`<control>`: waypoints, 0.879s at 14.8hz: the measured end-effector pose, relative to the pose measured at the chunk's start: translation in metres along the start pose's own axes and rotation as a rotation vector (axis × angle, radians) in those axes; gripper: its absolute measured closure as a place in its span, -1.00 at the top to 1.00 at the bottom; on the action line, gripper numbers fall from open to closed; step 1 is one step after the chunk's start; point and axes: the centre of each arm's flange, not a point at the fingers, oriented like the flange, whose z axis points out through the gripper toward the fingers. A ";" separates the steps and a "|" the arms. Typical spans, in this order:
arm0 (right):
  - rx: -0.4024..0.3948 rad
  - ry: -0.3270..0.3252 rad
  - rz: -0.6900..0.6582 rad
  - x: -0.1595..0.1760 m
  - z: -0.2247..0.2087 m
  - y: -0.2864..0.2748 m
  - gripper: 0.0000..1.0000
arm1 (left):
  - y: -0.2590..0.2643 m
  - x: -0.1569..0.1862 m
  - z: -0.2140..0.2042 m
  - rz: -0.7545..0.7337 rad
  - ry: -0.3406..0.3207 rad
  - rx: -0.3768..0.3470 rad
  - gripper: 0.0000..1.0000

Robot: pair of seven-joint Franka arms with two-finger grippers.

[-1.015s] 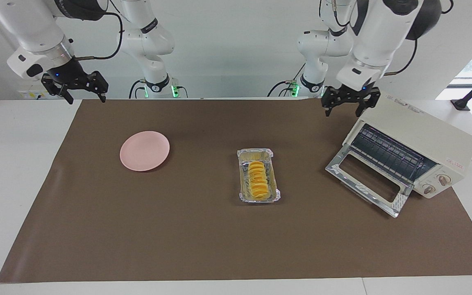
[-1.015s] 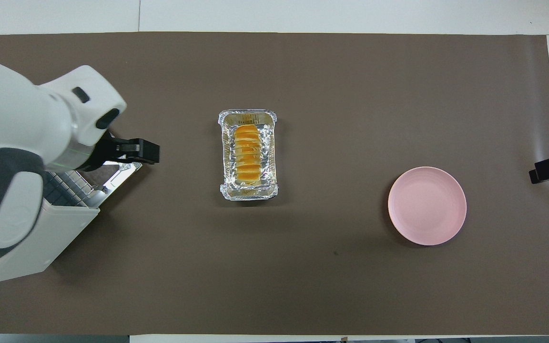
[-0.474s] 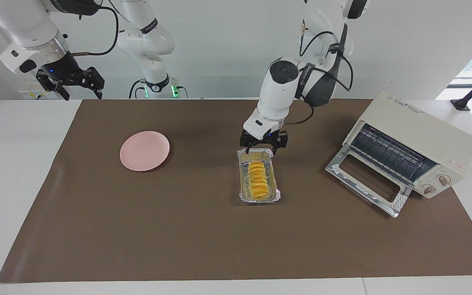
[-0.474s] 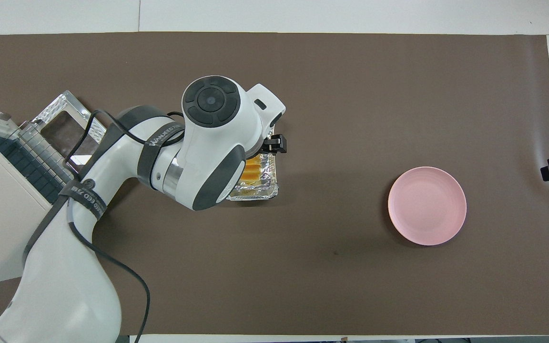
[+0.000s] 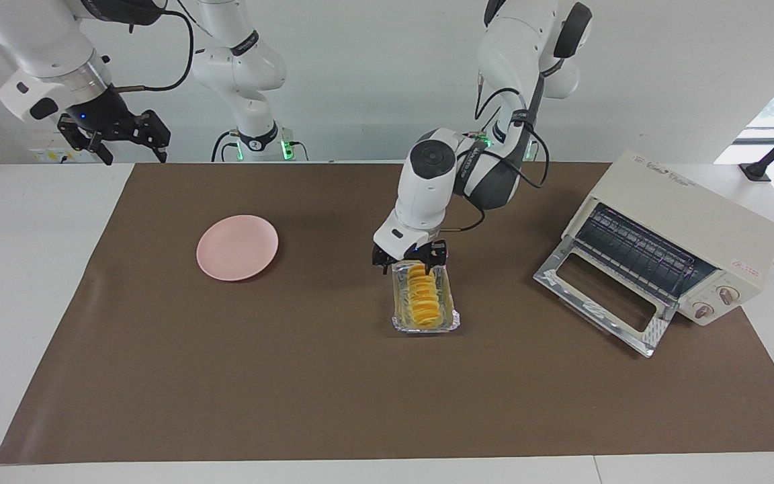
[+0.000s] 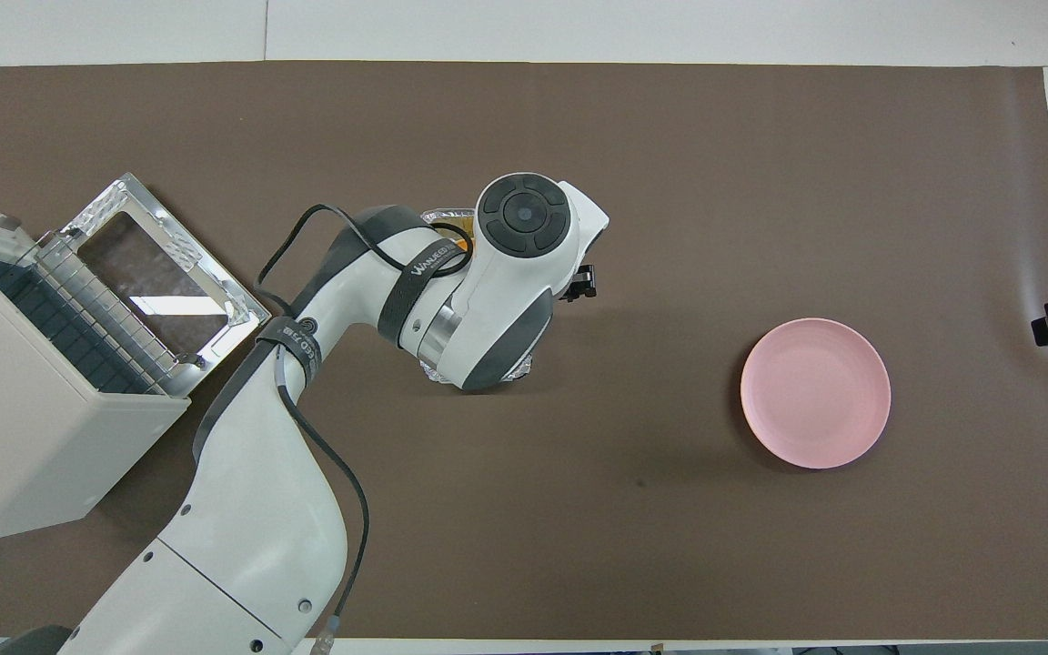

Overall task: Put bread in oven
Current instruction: 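Grasp and lift the foil tray with the left gripper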

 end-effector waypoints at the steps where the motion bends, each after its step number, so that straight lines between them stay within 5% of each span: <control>1: 0.000 0.000 -0.001 0.000 0.000 -0.001 1.00 | 0.000 0.001 0.004 -0.011 -0.001 0.004 1.00; 4: -0.001 -0.001 -0.005 0.000 0.000 -0.003 1.00 | -0.001 0.004 0.019 -0.043 -0.003 0.007 0.90; 11: -0.001 -0.001 -0.006 0.000 0.000 -0.003 1.00 | -0.004 0.002 0.042 -0.071 -0.019 0.022 -0.70; 13: -0.001 -0.001 -0.006 0.000 0.000 -0.003 1.00 | -0.005 0.002 0.042 -0.091 -0.023 0.027 -0.97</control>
